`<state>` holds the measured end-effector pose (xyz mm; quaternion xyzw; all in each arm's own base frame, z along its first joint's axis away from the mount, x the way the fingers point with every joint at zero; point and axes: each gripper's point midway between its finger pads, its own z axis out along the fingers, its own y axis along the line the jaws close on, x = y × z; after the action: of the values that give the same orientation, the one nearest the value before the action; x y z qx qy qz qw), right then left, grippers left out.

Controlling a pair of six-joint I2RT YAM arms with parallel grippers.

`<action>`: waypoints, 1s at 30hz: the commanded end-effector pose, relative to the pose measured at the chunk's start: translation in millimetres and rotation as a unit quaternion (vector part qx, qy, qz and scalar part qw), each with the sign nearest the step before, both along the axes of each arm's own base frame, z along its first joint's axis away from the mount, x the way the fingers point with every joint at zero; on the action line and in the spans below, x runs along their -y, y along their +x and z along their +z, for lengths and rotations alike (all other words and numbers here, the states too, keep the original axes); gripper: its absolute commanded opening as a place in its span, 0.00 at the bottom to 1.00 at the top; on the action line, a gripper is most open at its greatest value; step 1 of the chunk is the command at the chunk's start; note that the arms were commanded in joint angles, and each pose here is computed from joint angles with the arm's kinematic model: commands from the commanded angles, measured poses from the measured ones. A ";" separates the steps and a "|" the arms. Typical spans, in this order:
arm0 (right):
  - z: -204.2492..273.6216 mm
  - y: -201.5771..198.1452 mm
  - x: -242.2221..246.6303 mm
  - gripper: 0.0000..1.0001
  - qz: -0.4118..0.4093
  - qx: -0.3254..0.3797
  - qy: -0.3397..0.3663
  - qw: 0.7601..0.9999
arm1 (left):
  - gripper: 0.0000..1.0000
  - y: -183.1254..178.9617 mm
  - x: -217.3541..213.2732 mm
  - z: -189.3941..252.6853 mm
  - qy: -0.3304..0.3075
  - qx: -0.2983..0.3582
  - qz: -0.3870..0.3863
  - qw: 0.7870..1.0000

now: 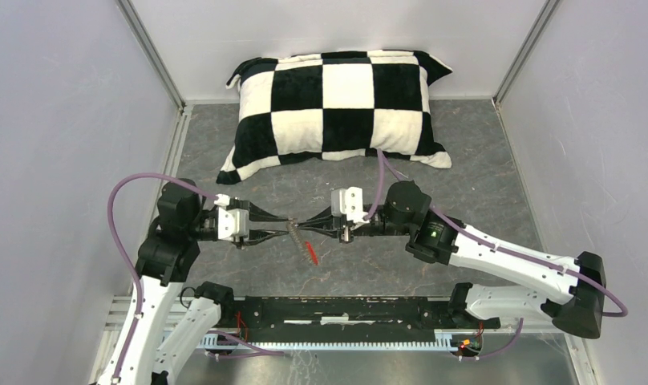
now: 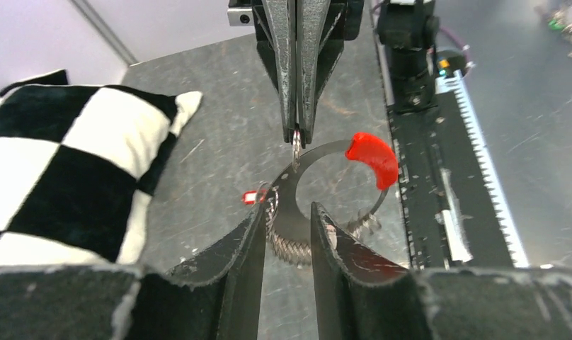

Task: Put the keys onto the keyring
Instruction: Adjust the keyring.

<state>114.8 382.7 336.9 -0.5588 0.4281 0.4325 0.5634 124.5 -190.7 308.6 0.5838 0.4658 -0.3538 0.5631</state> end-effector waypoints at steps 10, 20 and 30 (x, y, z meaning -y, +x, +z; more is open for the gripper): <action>42.2 -11.7 -1.4 0.01 0.029 -0.022 0.141 0.989 | 0.36 -21.3 7.3 24.8 -0.036 -0.059 -0.054 0.996; 40.9 -15.3 -6.7 0.01 0.045 -0.044 0.153 0.986 | 0.33 -18.6 6.7 25.4 -0.035 -0.048 -0.046 0.997; 33.8 -16.0 -12.3 0.01 0.048 -0.050 0.146 0.987 | 0.30 -21.9 6.6 31.5 -0.038 -0.047 -0.051 0.997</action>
<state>102.6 395.2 358.9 -0.4753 0.3821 0.5358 0.5839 110.2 -197.0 322.2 0.5655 0.4633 -0.4205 0.5373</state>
